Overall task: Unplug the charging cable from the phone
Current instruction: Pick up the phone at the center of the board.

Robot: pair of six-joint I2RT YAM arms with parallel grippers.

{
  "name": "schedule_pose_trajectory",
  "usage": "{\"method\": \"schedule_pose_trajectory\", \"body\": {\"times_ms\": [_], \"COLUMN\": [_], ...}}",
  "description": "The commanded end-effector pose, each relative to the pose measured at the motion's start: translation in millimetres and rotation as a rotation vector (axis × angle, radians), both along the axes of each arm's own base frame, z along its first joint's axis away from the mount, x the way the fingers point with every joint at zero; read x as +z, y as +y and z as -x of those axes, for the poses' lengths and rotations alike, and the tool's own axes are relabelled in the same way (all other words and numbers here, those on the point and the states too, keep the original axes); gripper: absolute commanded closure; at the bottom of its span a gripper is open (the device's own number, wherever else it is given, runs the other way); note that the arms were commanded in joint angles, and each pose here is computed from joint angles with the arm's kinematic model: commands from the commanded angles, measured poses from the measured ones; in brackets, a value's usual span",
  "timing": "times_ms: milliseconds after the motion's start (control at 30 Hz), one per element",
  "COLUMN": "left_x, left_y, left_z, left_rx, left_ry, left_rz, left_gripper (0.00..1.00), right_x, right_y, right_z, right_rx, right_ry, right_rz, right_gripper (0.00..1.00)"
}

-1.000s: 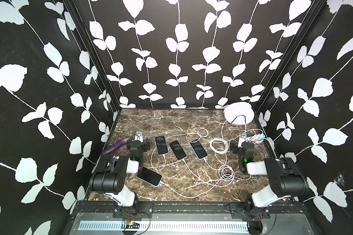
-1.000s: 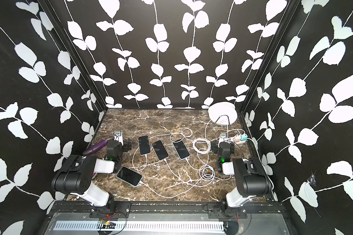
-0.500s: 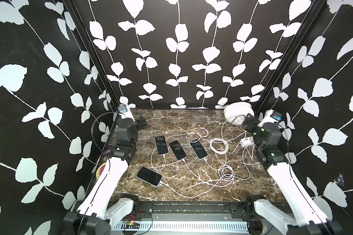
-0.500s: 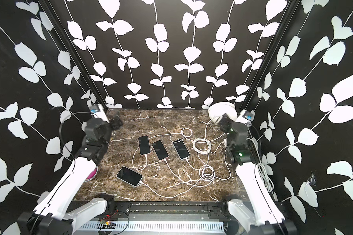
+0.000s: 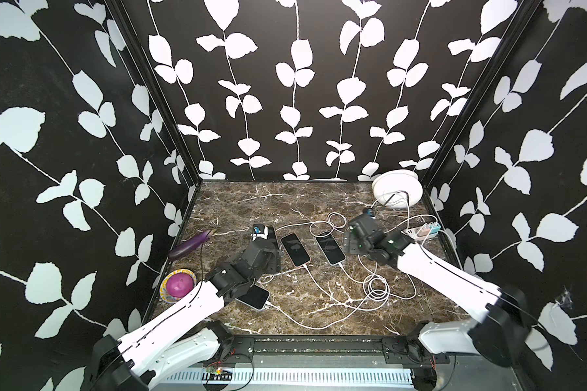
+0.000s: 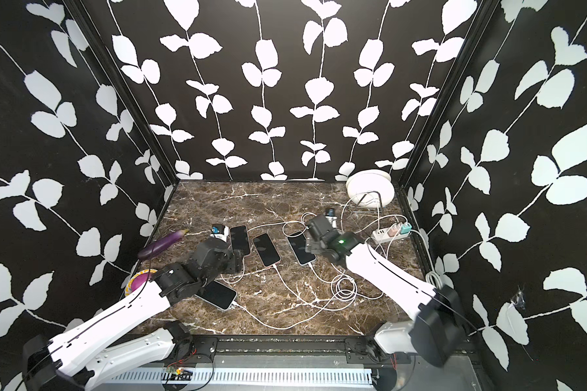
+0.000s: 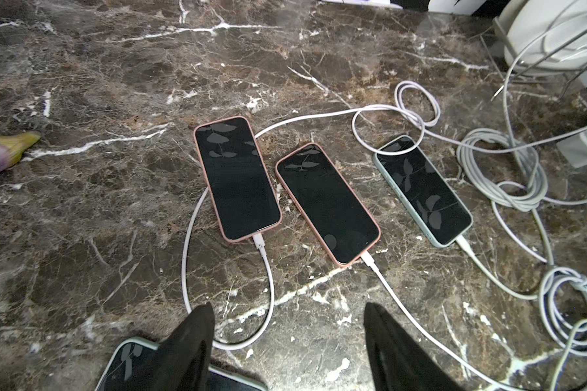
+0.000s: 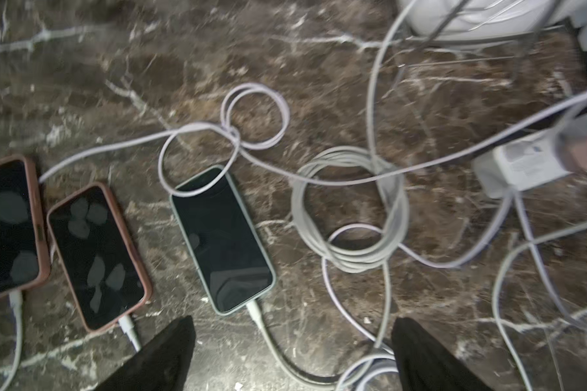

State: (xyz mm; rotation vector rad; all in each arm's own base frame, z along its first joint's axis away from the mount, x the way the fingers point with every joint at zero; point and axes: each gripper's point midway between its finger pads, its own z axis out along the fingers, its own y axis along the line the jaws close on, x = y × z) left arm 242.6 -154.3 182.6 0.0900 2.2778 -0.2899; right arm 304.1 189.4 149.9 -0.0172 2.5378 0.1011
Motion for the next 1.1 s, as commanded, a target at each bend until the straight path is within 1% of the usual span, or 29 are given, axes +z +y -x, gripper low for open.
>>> {"method": "schedule_pose_trajectory", "body": {"times_ms": [0,100,233,300,400,500,567,667,733,800,933,1067], "left_x": [-13.5,-20.8,-17.2,-14.7,-21.3,-34.1,-39.3,-39.9,-38.5,-38.3,-39.5,-40.4], "left_y": [5.4,-0.3,-10.7,-17.0,-24.0,-24.8,-23.3,-18.9,-12.8,-9.9,-20.6,-31.2], "left_z": [7.6,8.7,7.3,6.8,8.3,10.9,12.7,13.2,11.4,11.4,11.3,10.0], "left_rx": [0.004,-0.01,-0.022,-0.041,-0.054,-0.057,-0.059,-0.066,-0.048,-0.038,-0.076,-0.115], "left_ry": [0.029,0.057,0.068,0.068,0.093,0.121,0.127,0.11,0.09,0.085,0.085,0.097], "left_rz": [-0.002,0.011,0.06,0.087,0.115,0.108,0.099,0.073,0.051,0.043,0.084,0.094], "left_gripper": [0.3,0.31,0.3,0.3,0.31,0.31,0.32,0.31,0.31,0.3,0.29,0.29], "right_x": [-25.1,-37.9,-51.5,-58.2,-71.0,-82.4,-93.5,-100.9,-106.3,-112.7,-116.2,-121.1], "right_y": [28.1,41.9,44.5,49.9,53.3,55.2,54.5,50.2,50.3,46.5,51.3,56.4], "right_z": [12.5,10.2,1.1,-9.2,-18.7,-26.7,-29.2,-32.8,-35.8,-35.4,-36.6,-38.5], "right_rx": [0.133,0.164,0.213,0.244,0.279,0.311,0.335,0.36,0.367,0.375,0.42,0.426], "right_ry": [0.158,0.202,0.25,0.282,0.324,0.348,0.38,0.407,0.403,0.434,0.441,0.451], "right_rz": [0.004,0.011,0.09,0.113,0.103,0.077,0.086,0.138,0.131,0.134,0.122,0.116], "right_gripper": [0.03,0.01,0.01,0.01,0.01,0.01,0.01,0.01,0.01,0.01,0.01,0.01]}}
